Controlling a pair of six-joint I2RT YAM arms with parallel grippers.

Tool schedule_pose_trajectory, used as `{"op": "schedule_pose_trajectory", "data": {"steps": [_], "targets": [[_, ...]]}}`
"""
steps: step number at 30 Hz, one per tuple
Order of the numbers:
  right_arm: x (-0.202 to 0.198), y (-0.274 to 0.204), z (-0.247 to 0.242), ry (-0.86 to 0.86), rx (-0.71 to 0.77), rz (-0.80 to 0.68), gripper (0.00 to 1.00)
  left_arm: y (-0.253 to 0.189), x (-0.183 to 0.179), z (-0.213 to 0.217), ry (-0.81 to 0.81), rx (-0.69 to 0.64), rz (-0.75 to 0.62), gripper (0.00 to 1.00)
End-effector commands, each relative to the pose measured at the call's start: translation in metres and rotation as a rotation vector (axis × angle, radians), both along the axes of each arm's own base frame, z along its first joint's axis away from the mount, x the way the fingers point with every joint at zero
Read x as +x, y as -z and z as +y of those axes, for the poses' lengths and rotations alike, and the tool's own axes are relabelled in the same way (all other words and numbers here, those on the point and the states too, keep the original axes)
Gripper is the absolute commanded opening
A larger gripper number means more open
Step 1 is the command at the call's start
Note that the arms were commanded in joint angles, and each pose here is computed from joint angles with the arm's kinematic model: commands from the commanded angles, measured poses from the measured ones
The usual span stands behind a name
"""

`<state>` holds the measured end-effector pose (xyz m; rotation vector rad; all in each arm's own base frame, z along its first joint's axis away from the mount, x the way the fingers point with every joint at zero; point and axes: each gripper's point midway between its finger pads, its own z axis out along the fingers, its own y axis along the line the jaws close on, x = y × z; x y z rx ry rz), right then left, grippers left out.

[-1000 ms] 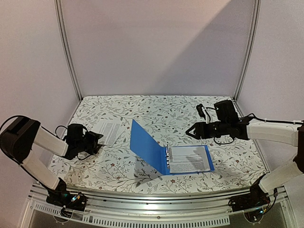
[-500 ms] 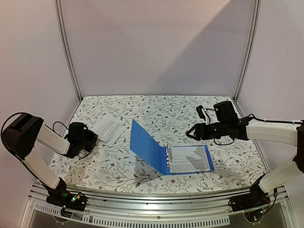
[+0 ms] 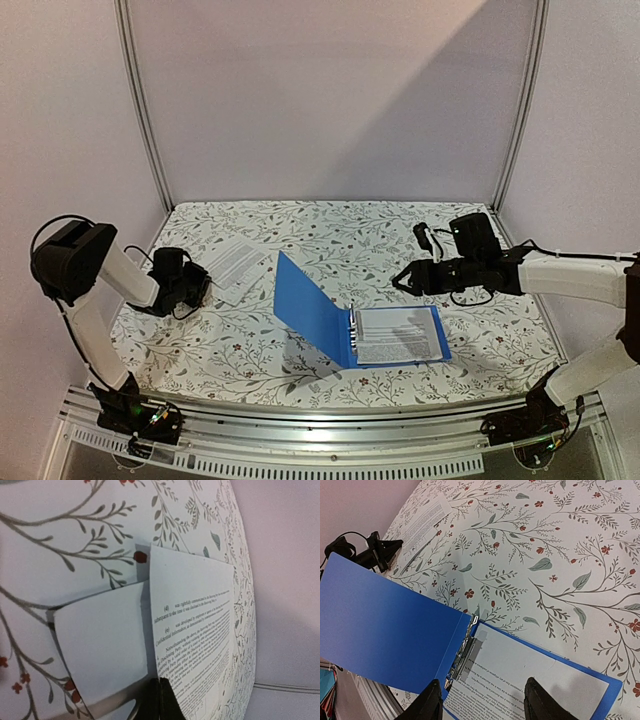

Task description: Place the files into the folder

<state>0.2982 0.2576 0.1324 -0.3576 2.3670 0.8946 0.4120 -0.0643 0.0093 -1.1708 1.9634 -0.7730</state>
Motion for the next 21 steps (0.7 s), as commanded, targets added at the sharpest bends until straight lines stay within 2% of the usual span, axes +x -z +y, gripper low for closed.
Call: {"op": "schedule_pose_trajectory", "data": {"steps": [1, 11, 21], "targets": [[-0.003, -0.001, -0.003, 0.012, -0.005, 0.002, 0.54, -0.010, 0.011, -0.007, 0.053, -0.006, -0.059, 0.00], [-0.001, -0.006, -0.001, 0.013, 0.005, -0.015, 0.54, -0.108, 0.029, -0.024, 0.185, 0.075, -0.303, 0.00], [-0.001, -0.005, 0.006, -0.010, 0.028, -0.011, 0.54, -0.171, -0.005, -0.034, 0.311, 0.169, -0.342, 0.00]]}}
